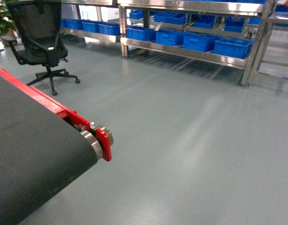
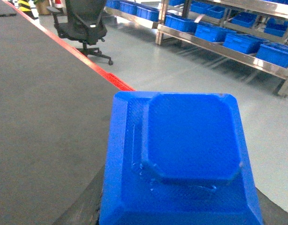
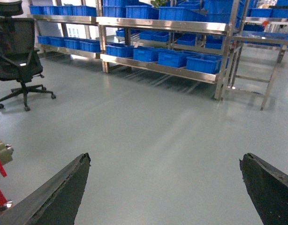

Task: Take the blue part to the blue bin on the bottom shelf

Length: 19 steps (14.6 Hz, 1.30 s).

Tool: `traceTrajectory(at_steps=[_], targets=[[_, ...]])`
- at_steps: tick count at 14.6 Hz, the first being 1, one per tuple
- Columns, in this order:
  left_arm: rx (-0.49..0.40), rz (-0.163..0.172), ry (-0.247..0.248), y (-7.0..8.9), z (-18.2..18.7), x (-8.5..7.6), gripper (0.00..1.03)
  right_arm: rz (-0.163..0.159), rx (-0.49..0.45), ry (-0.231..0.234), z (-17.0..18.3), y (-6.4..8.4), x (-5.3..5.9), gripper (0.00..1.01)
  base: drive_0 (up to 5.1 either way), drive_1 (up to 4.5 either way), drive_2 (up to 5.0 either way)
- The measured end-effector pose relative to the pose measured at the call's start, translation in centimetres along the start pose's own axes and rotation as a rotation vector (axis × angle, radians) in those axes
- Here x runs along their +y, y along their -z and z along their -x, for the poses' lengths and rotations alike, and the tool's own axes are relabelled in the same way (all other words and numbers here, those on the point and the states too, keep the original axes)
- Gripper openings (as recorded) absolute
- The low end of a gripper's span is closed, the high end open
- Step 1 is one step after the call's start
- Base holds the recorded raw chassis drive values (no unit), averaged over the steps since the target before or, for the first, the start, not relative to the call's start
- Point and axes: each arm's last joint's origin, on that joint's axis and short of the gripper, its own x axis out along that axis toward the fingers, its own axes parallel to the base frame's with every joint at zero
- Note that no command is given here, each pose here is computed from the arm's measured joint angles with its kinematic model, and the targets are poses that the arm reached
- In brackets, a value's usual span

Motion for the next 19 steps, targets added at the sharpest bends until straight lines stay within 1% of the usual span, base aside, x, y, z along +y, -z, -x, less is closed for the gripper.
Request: traceTrajectory(at_steps=[19], targets=[[0.0, 0.0, 0.0, 0.0, 0.0, 0.0, 0.43, 0.0, 0.0, 0.0, 0.0, 0.0, 0.0, 0.98, -1.6, -1.61, -1.6]])
